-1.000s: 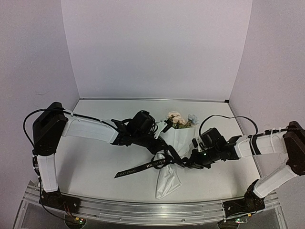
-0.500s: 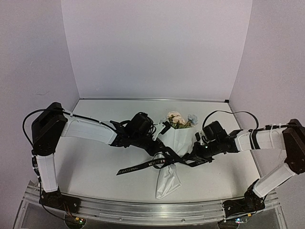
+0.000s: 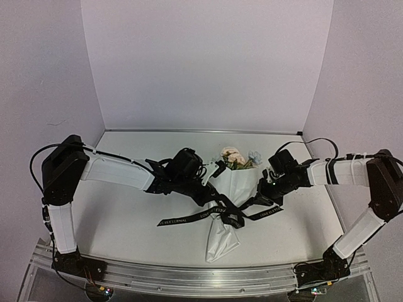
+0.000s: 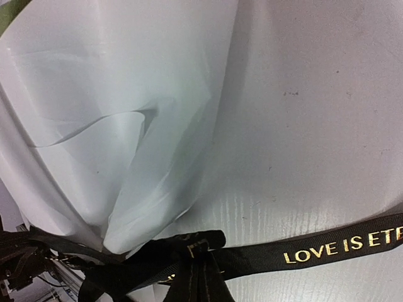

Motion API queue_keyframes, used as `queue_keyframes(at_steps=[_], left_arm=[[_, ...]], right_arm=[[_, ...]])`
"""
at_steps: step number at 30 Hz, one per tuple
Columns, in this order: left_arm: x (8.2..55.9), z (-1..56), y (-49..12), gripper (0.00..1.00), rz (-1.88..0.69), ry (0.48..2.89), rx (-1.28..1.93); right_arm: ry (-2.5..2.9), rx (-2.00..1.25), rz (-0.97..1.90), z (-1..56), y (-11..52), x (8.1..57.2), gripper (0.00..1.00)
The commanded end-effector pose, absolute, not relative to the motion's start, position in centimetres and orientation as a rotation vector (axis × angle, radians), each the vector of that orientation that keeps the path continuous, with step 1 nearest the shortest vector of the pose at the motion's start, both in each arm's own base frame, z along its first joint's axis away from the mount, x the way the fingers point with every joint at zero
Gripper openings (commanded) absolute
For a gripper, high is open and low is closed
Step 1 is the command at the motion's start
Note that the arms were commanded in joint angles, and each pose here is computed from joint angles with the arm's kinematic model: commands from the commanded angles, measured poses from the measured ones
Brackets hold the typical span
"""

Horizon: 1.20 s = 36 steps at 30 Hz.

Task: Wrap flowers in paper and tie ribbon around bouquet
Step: Cross the half-tied ribbon over the folded bouquet.

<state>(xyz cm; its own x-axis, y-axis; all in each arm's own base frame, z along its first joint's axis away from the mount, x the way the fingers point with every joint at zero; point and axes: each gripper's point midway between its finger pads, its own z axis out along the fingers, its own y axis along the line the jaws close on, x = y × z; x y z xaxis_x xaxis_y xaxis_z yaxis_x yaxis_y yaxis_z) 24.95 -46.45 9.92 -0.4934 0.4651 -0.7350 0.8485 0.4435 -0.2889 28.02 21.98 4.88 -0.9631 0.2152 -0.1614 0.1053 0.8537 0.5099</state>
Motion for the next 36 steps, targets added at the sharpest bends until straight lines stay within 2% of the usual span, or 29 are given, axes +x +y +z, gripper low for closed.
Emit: queue_keyframes(at_steps=[1, 6, 9, 15, 18, 22, 25, 30, 36], left_arm=[[25.1, 11.2, -46.5, 0.00, -0.908, 2.111, 1.078], [25.1, 11.0, -46.5, 0.00, -0.906, 2.114, 1.080], [25.1, 10.9, -46.5, 0.00, -0.904, 2.118, 1.078], [25.3, 11.1, -46.6, 0.00, -0.906, 2.112, 1.070], [25.3, 11.1, -46.7, 0.00, -0.910, 2.110, 1.068], [25.4, 11.5, -46.8, 0.00, -0.915, 2.105, 1.067], [25.4, 11.5, -46.9, 0.00, -0.914, 2.105, 1.071], [25.3, 11.2, -46.9, 0.00, -0.906, 2.118, 1.084], [25.4, 11.2, -47.0, 0.00, -0.907, 2.120, 1.086]], right_arm=[[2.824, 0.295, 0.711, 5.4, 21.4, 29.3, 0.00], [2.837, 0.306, 0.782, 6.0, 22.3, 29.0, 0.00], [2.828, 0.270, 0.833, 7.0, 22.6, 28.1, 0.04], [2.806, 0.023, 0.856, 8.6, 22.8, 24.8, 0.37], [2.785, -0.164, 0.831, 8.6, 22.8, 22.9, 0.46], [2.736, -0.478, 0.807, 8.3, 24.0, 20.2, 0.47], [2.670, -0.692, 0.769, 7.5, 24.7, 18.8, 0.42], [2.546, -0.886, 0.703, 6.3, 25.5, 18.1, 0.40], [2.449, -1.005, 0.640, 5.4, 26.7, 18.3, 0.43]])
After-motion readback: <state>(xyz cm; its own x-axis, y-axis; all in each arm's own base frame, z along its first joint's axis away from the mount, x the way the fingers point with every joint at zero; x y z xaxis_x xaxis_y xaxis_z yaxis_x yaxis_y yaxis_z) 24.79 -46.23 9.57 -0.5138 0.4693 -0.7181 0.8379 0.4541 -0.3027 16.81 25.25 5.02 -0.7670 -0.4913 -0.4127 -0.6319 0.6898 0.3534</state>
